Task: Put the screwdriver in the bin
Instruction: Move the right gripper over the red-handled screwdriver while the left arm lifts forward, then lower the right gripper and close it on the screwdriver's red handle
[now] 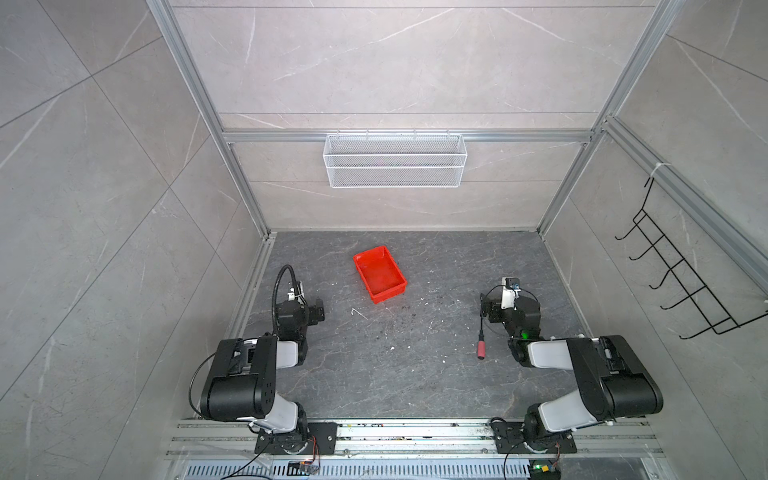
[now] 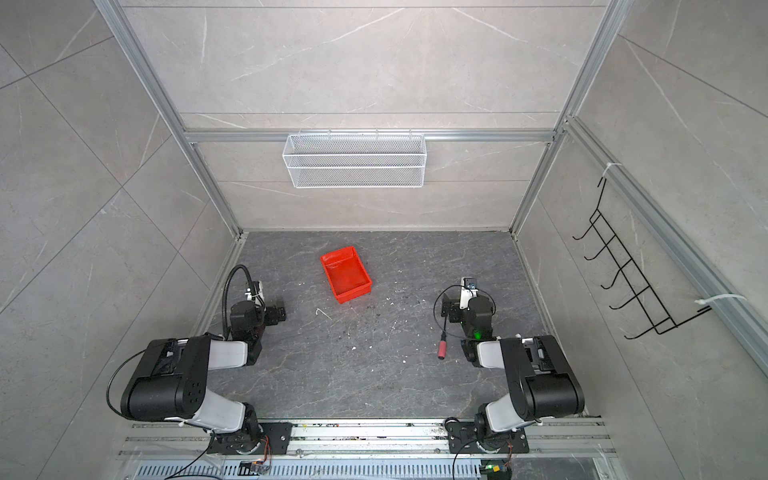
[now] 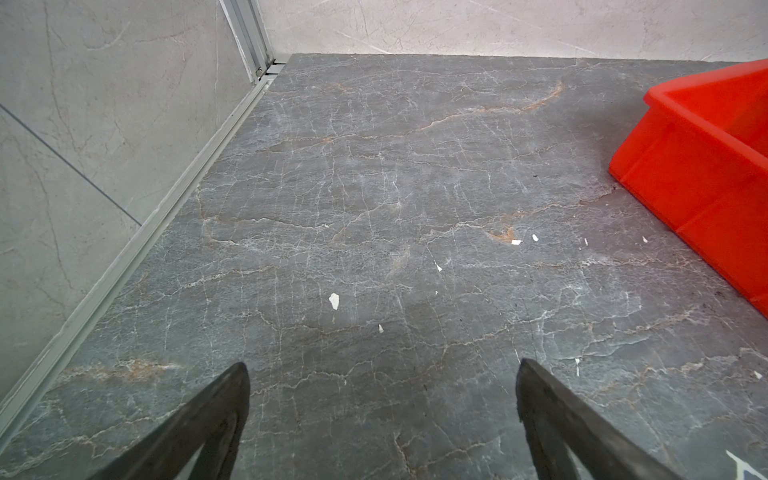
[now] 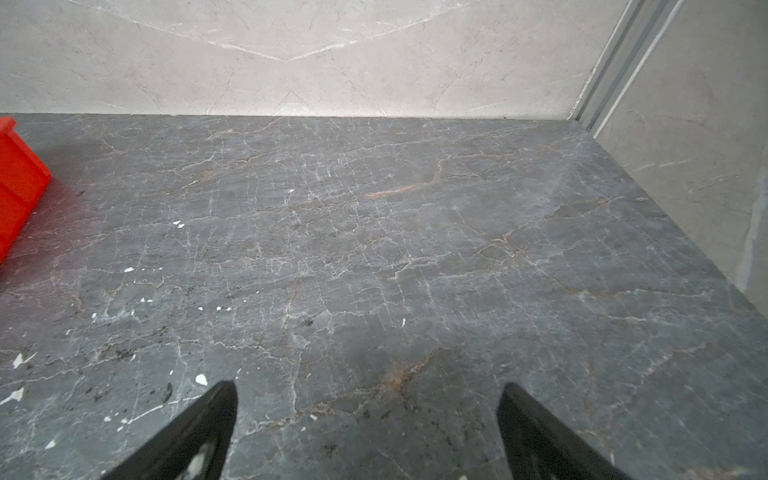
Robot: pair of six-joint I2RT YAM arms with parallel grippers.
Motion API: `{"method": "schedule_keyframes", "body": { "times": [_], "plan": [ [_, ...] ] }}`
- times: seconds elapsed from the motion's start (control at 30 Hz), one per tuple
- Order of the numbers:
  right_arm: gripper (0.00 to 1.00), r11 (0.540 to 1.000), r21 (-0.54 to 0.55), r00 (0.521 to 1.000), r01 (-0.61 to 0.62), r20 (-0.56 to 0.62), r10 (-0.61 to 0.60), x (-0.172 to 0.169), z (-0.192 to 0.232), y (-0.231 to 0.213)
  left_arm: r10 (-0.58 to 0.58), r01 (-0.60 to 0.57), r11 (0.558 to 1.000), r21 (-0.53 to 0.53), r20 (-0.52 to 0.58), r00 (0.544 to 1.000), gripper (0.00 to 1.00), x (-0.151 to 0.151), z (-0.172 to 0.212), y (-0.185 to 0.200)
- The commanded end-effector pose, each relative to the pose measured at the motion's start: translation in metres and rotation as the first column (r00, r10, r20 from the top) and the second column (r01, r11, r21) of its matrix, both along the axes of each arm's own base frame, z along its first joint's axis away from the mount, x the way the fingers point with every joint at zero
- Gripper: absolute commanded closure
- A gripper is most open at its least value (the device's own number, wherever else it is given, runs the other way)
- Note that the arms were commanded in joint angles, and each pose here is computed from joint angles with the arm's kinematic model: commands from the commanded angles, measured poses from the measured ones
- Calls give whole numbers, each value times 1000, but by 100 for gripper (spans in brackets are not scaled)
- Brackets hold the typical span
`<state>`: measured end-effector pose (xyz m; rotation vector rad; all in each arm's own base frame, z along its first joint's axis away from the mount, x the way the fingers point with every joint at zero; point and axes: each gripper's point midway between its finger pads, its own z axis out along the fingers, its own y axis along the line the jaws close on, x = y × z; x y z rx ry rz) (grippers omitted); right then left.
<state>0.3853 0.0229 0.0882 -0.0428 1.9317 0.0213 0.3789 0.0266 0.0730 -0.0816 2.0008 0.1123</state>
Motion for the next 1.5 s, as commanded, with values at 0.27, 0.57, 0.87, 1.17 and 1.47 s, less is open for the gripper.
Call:
{"method": "schedule_keyframes", "body": {
  "times": [0.27, 0.57, 0.87, 1.17, 1.47],
  "plan": [
    [1, 999, -7, 999, 32, 19, -32, -1, 24, -4, 2, -3, 1000, 8, 77, 997, 0, -4, 44, -2],
    [1, 994, 105, 999, 36, 9, -38, -26, 68, 2, -200, 190, 979, 77, 170, 965, 0, -14, 108, -69],
    [1, 978, 183, 991, 97, -110, -77, -60, 80, 12, -568, 569, 822, 26, 100, 817, 0, -58, 147, -176],
    [1, 968, 228, 975, 107, -213, -57, -94, 71, 30, -836, 840, 543, 8, 95, 540, 0, -104, 158, -231],
    [1, 943, 232, 914, 241, -380, -140, -113, 22, 35, -949, 951, 306, -34, 66, 308, 0, -131, 135, -280]
  ]
}}
